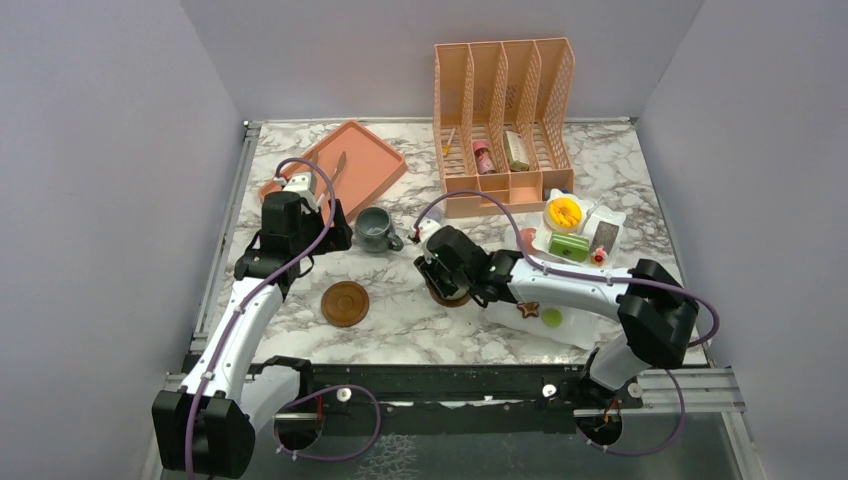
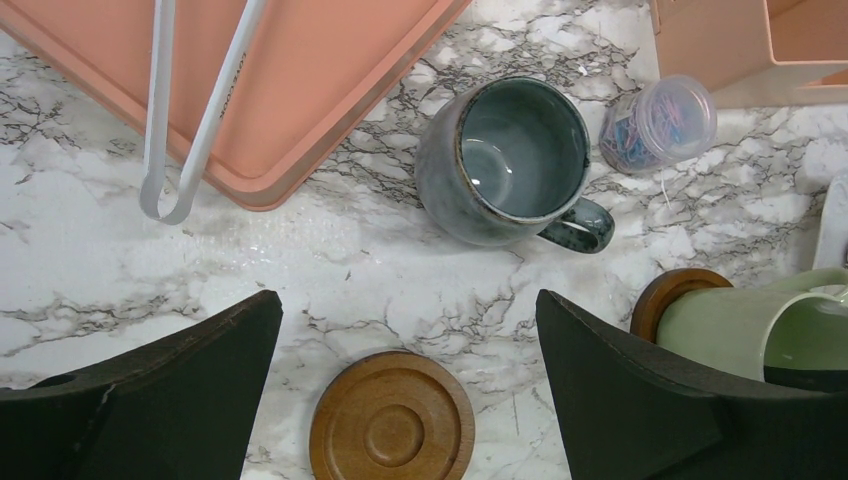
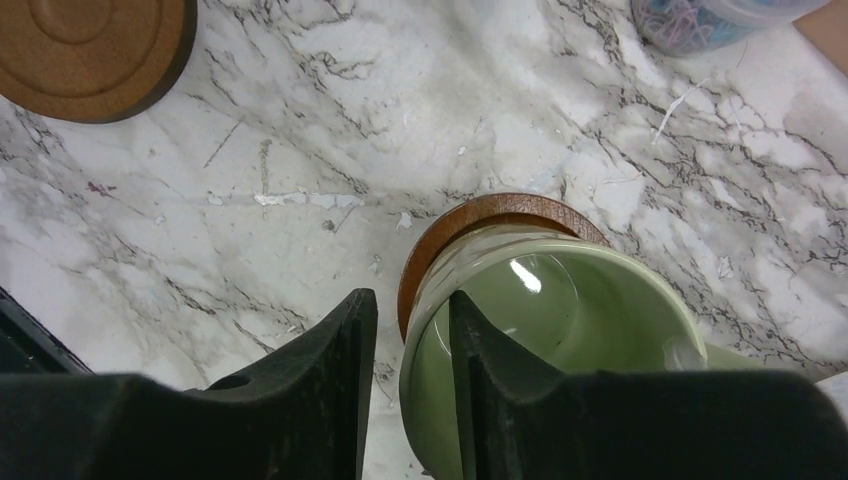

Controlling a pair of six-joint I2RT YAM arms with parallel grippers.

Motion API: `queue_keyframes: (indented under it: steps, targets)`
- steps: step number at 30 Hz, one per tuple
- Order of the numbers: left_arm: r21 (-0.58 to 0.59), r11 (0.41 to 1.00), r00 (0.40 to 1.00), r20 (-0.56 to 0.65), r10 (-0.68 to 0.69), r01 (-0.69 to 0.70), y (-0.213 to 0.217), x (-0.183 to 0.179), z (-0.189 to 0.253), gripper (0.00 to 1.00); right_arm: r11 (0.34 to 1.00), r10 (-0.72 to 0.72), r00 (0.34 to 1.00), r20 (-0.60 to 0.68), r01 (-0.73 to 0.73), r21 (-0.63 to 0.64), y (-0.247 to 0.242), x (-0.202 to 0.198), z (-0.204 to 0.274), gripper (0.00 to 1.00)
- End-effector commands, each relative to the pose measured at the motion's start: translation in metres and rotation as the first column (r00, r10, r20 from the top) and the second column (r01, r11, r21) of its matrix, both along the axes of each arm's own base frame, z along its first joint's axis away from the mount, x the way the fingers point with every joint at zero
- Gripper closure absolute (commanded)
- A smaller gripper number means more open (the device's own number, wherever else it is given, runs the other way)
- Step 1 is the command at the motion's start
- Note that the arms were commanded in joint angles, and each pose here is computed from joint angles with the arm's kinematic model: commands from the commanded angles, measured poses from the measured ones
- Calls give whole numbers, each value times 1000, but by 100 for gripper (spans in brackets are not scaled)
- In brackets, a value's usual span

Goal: Serve the afternoon tea
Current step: Move the cup to the center of the board, then pick up the cup at the center of the board.

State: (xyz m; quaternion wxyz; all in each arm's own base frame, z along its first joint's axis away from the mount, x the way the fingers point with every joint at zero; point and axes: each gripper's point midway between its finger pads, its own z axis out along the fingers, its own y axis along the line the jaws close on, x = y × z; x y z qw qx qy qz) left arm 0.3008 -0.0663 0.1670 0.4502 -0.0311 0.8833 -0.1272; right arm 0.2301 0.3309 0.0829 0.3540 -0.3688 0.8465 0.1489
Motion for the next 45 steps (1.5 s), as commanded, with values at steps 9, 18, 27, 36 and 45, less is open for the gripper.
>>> queue_keyframes:
  steps: [9,18,27,36,45]
  targets:
    - [-21,1000,999,-38,-13,12,-8,14,-3,16,980,-28,994,105,7,201,1,0,110,32]
    - [-63,998,992,-126,-26,18,-28,56,-7,36,931,11,988,157,-67,358,-7,-20,164,0]
    - [-26,999,975,-217,-38,34,-50,84,-37,52,905,37,984,173,-106,411,-16,-35,175,0]
    - [89,996,958,-285,16,10,-48,88,-70,62,901,47,980,191,-124,416,-21,-39,176,0]
    - [140,990,950,-313,23,22,-47,87,-80,75,898,49,979,197,-129,420,-19,-37,176,0]
